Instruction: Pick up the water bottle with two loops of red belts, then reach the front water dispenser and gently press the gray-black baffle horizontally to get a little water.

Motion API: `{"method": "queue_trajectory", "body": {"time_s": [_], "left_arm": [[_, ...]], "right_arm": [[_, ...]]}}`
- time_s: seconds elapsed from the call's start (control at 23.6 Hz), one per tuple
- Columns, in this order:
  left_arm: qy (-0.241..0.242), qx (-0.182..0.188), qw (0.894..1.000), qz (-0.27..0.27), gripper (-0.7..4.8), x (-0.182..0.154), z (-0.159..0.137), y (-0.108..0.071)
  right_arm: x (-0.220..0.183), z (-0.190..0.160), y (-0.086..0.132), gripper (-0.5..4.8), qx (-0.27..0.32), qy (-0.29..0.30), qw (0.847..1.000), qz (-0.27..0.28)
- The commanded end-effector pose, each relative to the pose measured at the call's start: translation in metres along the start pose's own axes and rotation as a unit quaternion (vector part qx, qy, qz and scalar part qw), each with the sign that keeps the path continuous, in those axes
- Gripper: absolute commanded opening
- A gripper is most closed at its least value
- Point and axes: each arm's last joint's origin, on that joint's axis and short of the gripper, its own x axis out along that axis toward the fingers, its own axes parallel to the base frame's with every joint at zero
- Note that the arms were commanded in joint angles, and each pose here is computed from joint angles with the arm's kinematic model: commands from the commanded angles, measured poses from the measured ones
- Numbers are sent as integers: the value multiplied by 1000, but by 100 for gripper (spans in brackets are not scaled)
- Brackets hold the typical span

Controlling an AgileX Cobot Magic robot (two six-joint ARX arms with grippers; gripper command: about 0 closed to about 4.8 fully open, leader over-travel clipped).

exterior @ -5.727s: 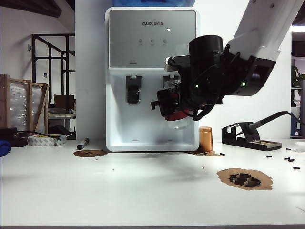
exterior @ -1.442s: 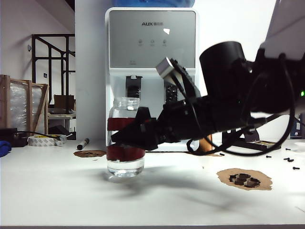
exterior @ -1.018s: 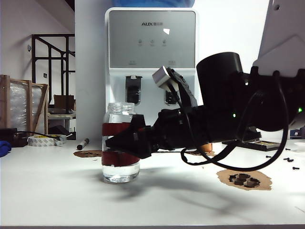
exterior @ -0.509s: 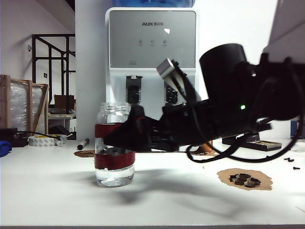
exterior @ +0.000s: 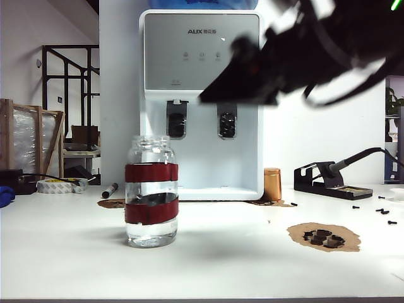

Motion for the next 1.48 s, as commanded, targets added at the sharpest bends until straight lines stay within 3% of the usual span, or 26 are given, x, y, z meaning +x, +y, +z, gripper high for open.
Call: {"method": "queue_trajectory", "body": {"time_s": [0.04, 0.17, 0.34, 0.47, 0.59, 0.85, 1.06, 1.32, 1.48], "left_arm": [[-44, 4, 997, 61, -2, 10, -4, 1], [-60, 21, 994, 84, -2, 13, -7, 2], [-64, 27, 993, 98, -1, 16, -10, 2], [-57, 55, 990, 120, -2, 27, -31, 1], [-54, 50, 988, 132, -2, 33, -45, 4], [-109, 29, 977, 183, 0, 42, -76, 21], [-90, 31, 983, 156, 0, 45, -93, 23], [-92, 34, 986, 136, 0, 42, -94, 21], [-77, 33, 987, 137, 0, 37, -99, 20]], "right_arm": [[-29, 17, 8, -4, -4, 20, 999, -41], [-59, 31, 17, -5, -7, 23, 997, -75], [-89, 35, 23, -4, 0, 50, 986, -162], [-107, 35, 31, -4, 8, 58, 985, -160], [-115, 35, 36, -5, 10, 54, 988, -141], [-134, 33, 46, -4, 16, 29, 992, -120], [-150, 9, 57, -5, 10, 2, 992, -123], [-164, -5, 64, -5, 12, -61, 988, -138], [-167, -25, 68, -5, 38, -49, 990, -128]]}}
